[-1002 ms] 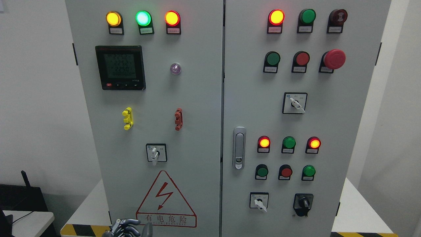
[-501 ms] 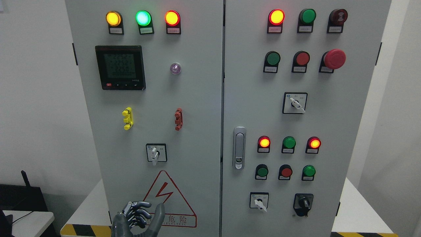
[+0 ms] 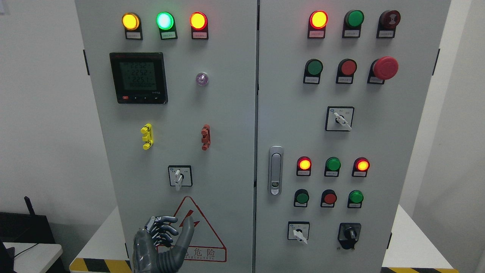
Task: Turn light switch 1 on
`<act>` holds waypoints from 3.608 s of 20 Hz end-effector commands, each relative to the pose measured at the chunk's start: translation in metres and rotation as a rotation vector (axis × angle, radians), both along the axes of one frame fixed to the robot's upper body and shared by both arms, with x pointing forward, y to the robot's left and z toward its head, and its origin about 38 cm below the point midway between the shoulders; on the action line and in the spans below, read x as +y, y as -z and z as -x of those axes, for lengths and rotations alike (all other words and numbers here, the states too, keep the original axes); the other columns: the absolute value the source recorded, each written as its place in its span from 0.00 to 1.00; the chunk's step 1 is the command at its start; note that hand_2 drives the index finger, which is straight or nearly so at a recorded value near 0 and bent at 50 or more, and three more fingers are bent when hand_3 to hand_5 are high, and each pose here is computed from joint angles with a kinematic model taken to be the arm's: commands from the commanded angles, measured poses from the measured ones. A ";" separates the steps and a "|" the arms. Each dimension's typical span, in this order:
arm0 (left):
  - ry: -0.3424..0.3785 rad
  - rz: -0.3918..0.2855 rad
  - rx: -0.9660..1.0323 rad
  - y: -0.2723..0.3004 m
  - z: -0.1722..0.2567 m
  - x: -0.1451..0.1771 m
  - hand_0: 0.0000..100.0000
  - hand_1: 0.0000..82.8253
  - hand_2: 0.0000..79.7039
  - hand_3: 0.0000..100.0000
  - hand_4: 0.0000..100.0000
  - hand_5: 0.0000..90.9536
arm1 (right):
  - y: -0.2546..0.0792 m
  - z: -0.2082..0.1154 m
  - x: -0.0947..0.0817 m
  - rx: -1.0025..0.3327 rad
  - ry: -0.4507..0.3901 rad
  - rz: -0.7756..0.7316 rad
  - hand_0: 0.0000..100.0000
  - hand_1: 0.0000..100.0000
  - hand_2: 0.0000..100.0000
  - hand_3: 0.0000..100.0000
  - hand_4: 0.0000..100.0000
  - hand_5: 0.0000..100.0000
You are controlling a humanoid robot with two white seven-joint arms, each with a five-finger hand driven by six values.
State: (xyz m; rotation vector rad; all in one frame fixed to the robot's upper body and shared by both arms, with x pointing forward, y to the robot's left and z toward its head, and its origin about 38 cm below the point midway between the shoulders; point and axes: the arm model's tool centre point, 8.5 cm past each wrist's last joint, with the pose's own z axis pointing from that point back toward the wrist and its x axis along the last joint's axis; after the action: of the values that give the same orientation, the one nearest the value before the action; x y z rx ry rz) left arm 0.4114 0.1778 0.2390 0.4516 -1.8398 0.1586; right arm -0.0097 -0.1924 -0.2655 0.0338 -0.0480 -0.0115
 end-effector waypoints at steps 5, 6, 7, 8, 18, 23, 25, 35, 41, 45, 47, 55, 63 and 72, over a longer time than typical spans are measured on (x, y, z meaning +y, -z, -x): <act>-0.054 0.044 -0.037 -0.026 -0.011 0.014 0.08 0.69 0.61 0.74 0.82 0.77 | 0.000 0.000 0.001 0.002 0.006 -0.002 0.12 0.39 0.00 0.00 0.00 0.00; -0.054 0.044 -0.032 -0.026 -0.011 0.014 0.08 0.69 0.61 0.74 0.82 0.77 | 0.000 0.000 0.001 0.000 0.006 -0.002 0.12 0.39 0.00 0.00 0.00 0.00; -0.054 0.043 -0.030 -0.026 -0.011 0.013 0.08 0.69 0.61 0.74 0.81 0.77 | 0.000 0.000 0.001 0.000 0.006 -0.002 0.12 0.39 0.00 0.00 0.00 0.00; -0.054 0.043 -0.032 -0.026 -0.012 0.013 0.08 0.69 0.60 0.74 0.81 0.77 | 0.000 0.000 0.001 0.000 0.006 -0.002 0.12 0.39 0.00 0.00 0.00 0.00; -0.066 0.044 -0.039 -0.042 -0.018 0.016 0.08 0.69 0.60 0.73 0.81 0.80 | 0.000 0.000 0.001 0.000 0.006 -0.002 0.12 0.39 0.00 0.00 0.00 0.00; -0.068 0.043 -0.046 -0.049 -0.020 0.017 0.09 0.69 0.60 0.73 0.81 0.82 | 0.000 0.000 0.001 0.000 0.006 -0.002 0.12 0.39 0.00 0.00 0.00 0.00; -0.069 0.043 -0.041 -0.052 -0.021 0.015 0.09 0.69 0.60 0.72 0.81 0.82 | 0.000 0.000 0.001 0.000 0.006 -0.002 0.12 0.39 0.00 0.00 0.00 0.00; -0.063 0.036 -0.032 -0.056 -0.023 0.012 0.10 0.71 0.60 0.73 0.81 0.86 | 0.000 0.000 0.001 0.000 0.006 -0.002 0.12 0.39 0.00 0.00 0.00 0.00; -0.062 0.024 -0.012 -0.056 -0.025 0.011 0.11 0.72 0.61 0.73 0.82 0.87 | 0.000 0.000 0.001 0.000 0.006 -0.002 0.12 0.39 0.00 0.00 0.00 0.00; -0.058 0.019 -0.011 -0.061 -0.027 0.008 0.11 0.72 0.61 0.73 0.82 0.88 | 0.000 0.000 0.001 0.000 0.006 -0.002 0.12 0.39 0.00 0.00 0.00 0.00; -0.064 0.011 -0.011 -0.061 -0.026 0.008 0.12 0.72 0.61 0.73 0.82 0.88 | 0.000 0.000 0.001 0.000 0.006 -0.002 0.12 0.39 0.00 0.00 0.00 0.00; -0.065 0.001 0.012 -0.056 -0.028 0.006 0.12 0.71 0.62 0.74 0.83 0.91 | 0.000 0.000 0.001 0.000 0.006 -0.002 0.12 0.39 0.00 0.00 0.00 0.00; -0.059 -0.010 0.039 -0.052 -0.031 0.001 0.13 0.70 0.62 0.74 0.83 0.92 | 0.000 0.000 0.001 0.000 0.006 -0.002 0.12 0.39 0.00 0.00 0.00 0.00; -0.057 -0.010 0.038 -0.056 -0.034 0.001 0.14 0.69 0.64 0.75 0.83 0.93 | 0.000 0.000 0.001 0.000 0.006 -0.002 0.12 0.39 0.00 0.00 0.00 0.00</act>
State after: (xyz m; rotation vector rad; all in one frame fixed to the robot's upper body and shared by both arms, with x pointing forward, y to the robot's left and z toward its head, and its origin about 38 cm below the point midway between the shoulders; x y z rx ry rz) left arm 0.4426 0.1810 0.2953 0.5142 -1.7945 0.1881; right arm -0.0096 -0.1925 -0.2655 0.0338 -0.0482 -0.0115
